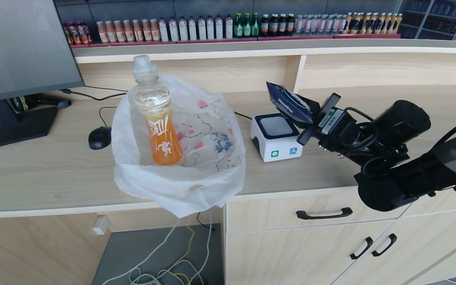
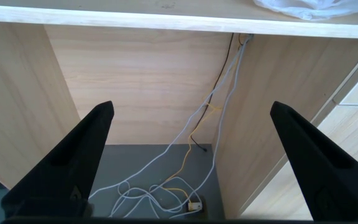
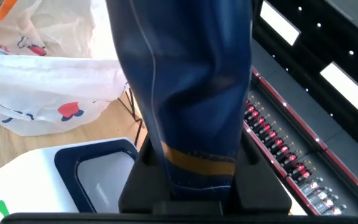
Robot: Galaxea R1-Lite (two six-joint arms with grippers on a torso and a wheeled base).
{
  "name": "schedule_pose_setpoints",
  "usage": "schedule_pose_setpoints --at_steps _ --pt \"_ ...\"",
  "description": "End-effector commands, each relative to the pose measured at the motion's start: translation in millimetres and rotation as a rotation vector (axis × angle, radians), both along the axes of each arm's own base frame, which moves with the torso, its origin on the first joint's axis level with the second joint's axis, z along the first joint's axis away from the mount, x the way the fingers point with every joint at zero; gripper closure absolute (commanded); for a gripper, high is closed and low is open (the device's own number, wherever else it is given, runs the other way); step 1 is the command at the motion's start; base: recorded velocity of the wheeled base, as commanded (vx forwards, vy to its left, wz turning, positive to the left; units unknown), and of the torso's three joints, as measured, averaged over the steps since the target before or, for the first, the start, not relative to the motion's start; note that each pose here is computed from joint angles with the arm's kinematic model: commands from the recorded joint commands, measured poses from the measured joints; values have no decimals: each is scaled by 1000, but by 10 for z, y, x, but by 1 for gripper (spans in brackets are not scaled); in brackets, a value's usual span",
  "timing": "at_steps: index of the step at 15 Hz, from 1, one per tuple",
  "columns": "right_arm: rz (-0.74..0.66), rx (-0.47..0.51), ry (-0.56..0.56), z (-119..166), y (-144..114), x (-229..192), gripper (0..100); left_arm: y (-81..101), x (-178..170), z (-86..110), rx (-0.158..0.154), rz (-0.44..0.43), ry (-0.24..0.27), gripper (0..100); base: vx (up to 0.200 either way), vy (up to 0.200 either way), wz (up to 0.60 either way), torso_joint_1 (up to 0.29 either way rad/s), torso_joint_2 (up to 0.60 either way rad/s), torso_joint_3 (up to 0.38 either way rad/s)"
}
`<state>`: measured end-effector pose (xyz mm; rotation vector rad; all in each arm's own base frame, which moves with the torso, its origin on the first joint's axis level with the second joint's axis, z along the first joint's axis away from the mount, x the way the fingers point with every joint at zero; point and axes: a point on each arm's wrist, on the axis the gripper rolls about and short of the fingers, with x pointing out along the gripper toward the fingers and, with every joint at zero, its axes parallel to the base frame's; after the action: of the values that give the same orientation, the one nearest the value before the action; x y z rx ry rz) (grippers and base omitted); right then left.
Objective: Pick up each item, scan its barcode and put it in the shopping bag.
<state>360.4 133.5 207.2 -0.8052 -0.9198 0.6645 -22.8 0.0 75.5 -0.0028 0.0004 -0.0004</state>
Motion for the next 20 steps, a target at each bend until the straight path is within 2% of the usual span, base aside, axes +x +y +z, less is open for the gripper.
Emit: schedule_pose_setpoints --at_steps 1,5,9,14,20 --pt "-5 44 -26 205 -26 -113 100 0 0 0 0 0 0 0 0 0 0 0 0 0" --pt "21 133 -23 473 30 -340 100 0 0 0 0 0 0 0 0 0 0 0 0 0" --pt "40 228 10 694 -41 -569 100 0 0 0 0 -1 0 0 0 0 0 0 0 0" --pt "82 299 102 742 -111 -735 100 0 0 0 0 0 0 0 0 0 0 0 0 0" --pt "-26 415 260 542 -207 -895 100 0 0 0 0 0 0 0 0 0 0 0 0 0"
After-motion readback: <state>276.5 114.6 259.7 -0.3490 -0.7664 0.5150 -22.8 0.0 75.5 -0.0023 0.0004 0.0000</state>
